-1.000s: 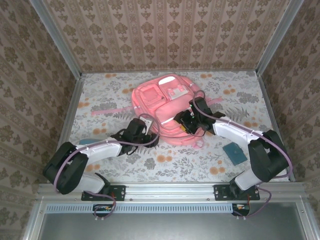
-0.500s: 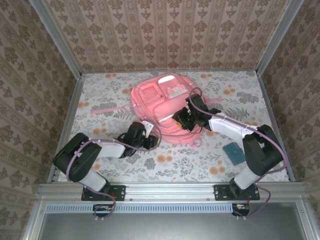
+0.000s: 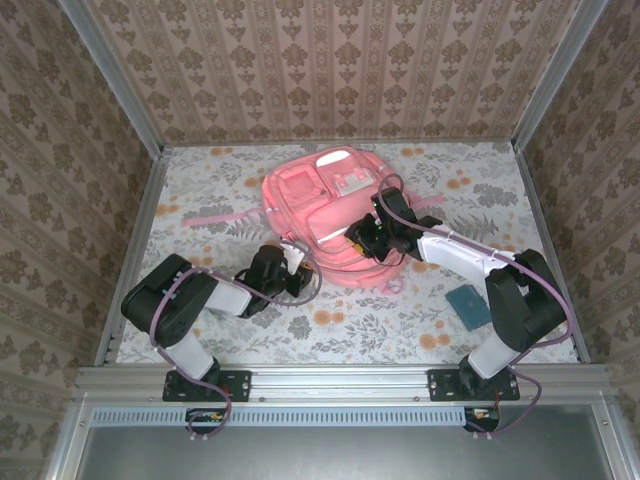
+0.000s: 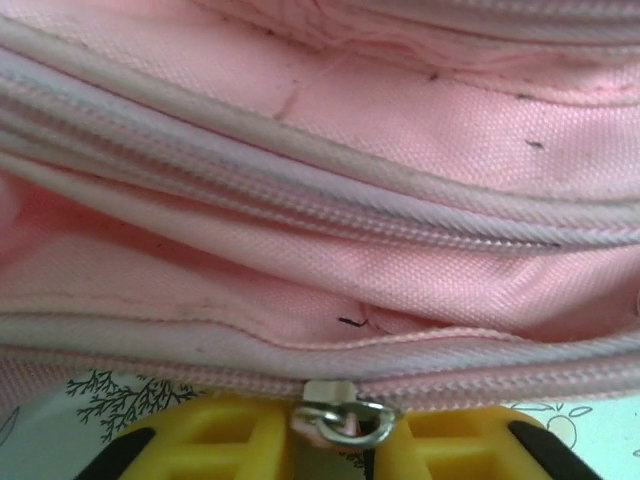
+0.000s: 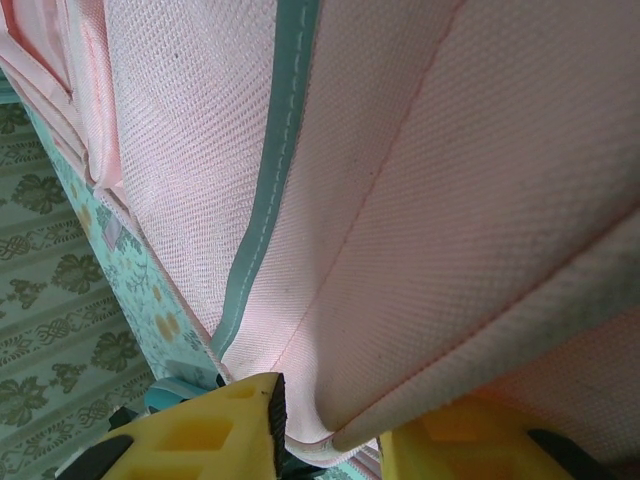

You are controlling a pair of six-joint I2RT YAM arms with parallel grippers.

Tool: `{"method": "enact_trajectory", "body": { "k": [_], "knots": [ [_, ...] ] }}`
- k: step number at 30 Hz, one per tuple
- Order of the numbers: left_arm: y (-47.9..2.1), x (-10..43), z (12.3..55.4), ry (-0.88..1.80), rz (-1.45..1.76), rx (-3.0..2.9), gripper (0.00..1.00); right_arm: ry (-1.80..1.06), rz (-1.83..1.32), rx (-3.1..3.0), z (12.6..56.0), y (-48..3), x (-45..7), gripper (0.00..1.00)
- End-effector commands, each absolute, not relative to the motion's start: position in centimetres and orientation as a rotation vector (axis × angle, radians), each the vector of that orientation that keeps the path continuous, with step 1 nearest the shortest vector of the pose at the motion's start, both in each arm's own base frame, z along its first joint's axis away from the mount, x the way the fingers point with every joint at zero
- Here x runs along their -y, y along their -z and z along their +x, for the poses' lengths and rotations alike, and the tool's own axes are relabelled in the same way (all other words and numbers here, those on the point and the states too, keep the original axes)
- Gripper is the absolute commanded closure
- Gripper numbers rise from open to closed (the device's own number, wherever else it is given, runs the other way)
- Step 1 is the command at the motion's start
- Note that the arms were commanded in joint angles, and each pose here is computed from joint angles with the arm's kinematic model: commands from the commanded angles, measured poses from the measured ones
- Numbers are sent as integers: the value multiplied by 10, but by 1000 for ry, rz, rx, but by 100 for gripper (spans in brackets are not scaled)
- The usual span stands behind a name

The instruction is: Pack books, pencil case, and school supplies into a backpack

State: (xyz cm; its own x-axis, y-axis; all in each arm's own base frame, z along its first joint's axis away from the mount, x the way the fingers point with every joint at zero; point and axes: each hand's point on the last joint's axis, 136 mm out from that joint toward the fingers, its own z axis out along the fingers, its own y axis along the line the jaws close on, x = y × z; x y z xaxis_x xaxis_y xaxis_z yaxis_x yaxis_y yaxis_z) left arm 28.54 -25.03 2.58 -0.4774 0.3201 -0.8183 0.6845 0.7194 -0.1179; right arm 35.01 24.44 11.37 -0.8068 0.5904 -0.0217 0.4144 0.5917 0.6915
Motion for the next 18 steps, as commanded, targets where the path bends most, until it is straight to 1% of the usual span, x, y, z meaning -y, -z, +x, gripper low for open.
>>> {"method": "enact_trajectory", "body": {
  "k": [1,6,18],
  "knots": [
    [-42,253,292,556,761,-2019,86,-1012,802,-2523,362,-126,-245,70],
    [-48,250,281,580,770,-2019,99,-1002,810,-2510,369,-124,-245,74],
    [-46,255,244,681,853,-2074,100,-937,878,-2414,388,-125,-237,83]
  ]
}}
